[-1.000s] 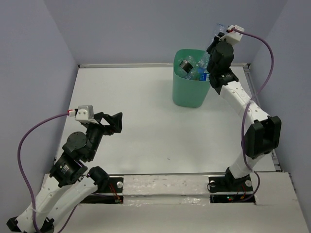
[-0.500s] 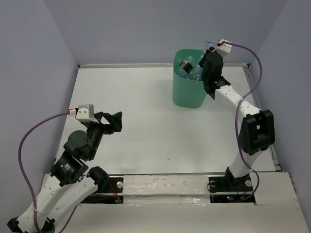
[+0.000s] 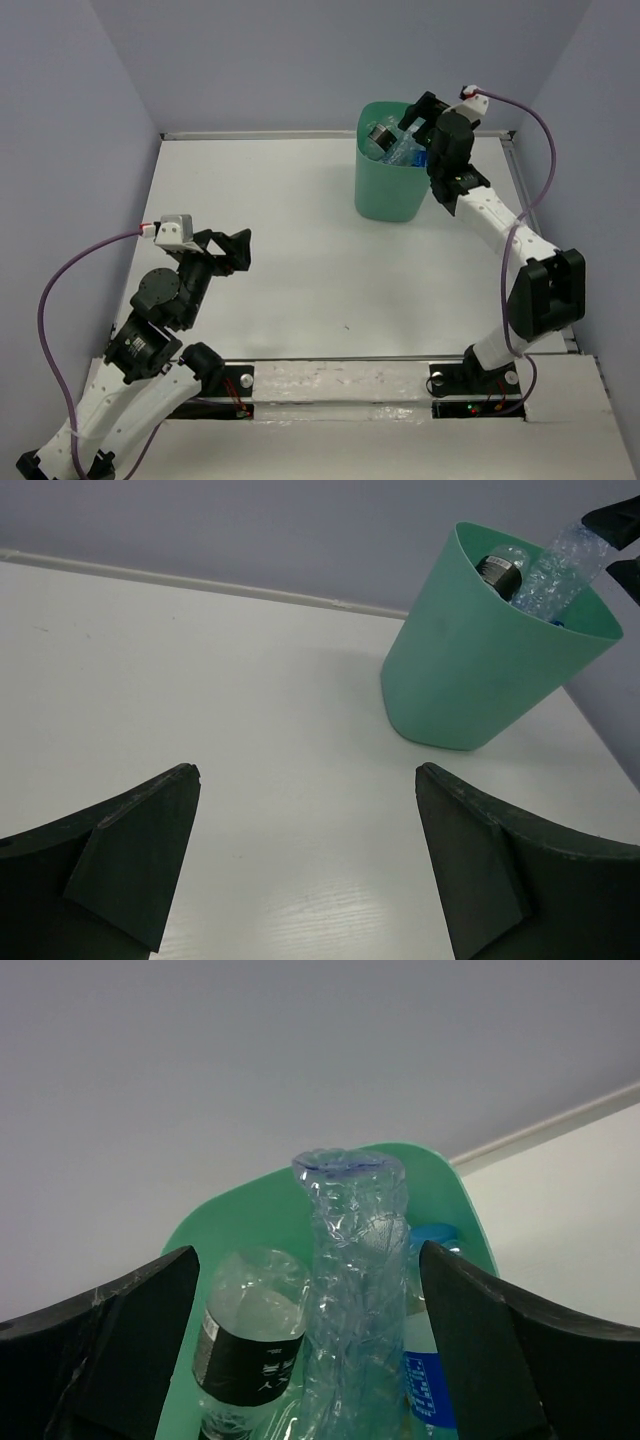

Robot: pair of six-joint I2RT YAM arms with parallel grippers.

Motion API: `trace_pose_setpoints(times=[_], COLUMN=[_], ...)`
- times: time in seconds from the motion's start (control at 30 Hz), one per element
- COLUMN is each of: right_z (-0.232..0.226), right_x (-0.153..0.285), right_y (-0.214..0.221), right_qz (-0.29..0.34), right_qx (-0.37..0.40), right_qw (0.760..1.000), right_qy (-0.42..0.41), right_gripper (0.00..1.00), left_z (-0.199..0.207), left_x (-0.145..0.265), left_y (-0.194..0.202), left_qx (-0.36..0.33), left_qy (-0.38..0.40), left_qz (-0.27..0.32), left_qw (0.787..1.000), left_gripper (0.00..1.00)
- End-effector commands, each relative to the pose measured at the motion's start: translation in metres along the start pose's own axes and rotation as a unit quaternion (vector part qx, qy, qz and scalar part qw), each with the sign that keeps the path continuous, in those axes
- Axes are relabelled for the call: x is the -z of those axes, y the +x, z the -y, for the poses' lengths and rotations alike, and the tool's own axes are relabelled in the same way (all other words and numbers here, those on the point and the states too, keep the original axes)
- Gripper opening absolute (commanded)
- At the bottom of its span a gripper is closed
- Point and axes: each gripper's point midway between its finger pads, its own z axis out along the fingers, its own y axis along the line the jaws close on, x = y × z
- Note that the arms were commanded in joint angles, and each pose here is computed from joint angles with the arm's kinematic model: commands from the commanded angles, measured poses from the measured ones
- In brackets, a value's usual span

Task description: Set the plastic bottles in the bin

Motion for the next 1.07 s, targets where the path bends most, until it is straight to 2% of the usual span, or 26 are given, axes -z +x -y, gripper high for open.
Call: trace_pose_setpoints(times=[0.0,0.2,0.27,0.3,0.37,0.4,0.47,0.5,0.53,0.6,0.67,0.77,0.87,1.03], right_z=[-0.02,-0.018,-0.019,-0.023,-0.024,-0.028,-0.031,-0.029,-0.029,-0.024,-0.013,0.005,0.023,0.032], right_x=[0.028,0.07,0.088,0.11,0.133,0.159,0.187,0.203,0.233,0.262,0.3,0.335,0.343,0.332], right_y=[-0.06,-0.083,-0.075,-0.091,-0.072,-0.087,-0.085,-0.07,-0.092,-0.093,-0.121,-0.139,-0.144,-0.13], right_qz=[0.05,0.051,0.03,0.042,0.013,0.026,0.014,-0.01,0.016,0.022,0.073,0.118,0.141,0.124], right_qx=[0.001,0.001,-0.007,-0.023,-0.031,-0.043,-0.051,-0.052,-0.065,-0.064,-0.08,-0.088,-0.089,-0.08], right_qw=[0.998,0.997,0.996,0.993,0.989,0.982,0.973,0.966,0.957,0.945,0.933,0.923,0.928,0.941], right_qy=[-0.034,-0.058,-0.086,-0.109,-0.148,-0.179,-0.226,-0.252,-0.283,-0.321,-0.344,-0.355,-0.332,-0.304], right_gripper=[0.97,1.0,1.0,1.0,1.0,1.0,1.0,1.0,1.0,1.0,1.0,1.0,1.0,1.0], left_z=[0.0,-0.005,-0.001,0.001,0.009,0.014,0.022,0.025,0.027,0.032,0.036,0.039,0.037,0.042], left_x=[0.0,0.003,0.006,0.006,0.009,0.01,0.011,0.012,0.013,0.015,0.018,0.024,0.028,0.025], left_y=[-0.012,-0.022,-0.03,-0.033,-0.043,-0.048,-0.057,-0.067,-0.073,-0.089,-0.102,-0.115,-0.115,-0.109], left_qx=[0.003,0.007,0.011,0.011,0.019,0.024,0.026,0.026,0.027,0.03,0.033,0.043,0.059,0.068], left_qy=[0.001,-0.016,-0.005,0.0,0.02,0.03,0.047,0.053,0.054,0.061,0.07,0.083,0.085,0.101], left_qz=[0.026,0.039,0.046,0.048,0.058,0.064,0.072,0.08,0.085,0.1,0.113,0.144,0.154,0.157], left_qw=[1.0,0.999,0.999,0.999,0.998,0.997,0.996,0.995,0.995,0.993,0.991,0.985,0.983,0.98], left_gripper=[0.99,0.99,0.99,0.99,0.99,0.99,0.99,0.99,0.99,0.99,0.99,0.99,0.99,0.99])
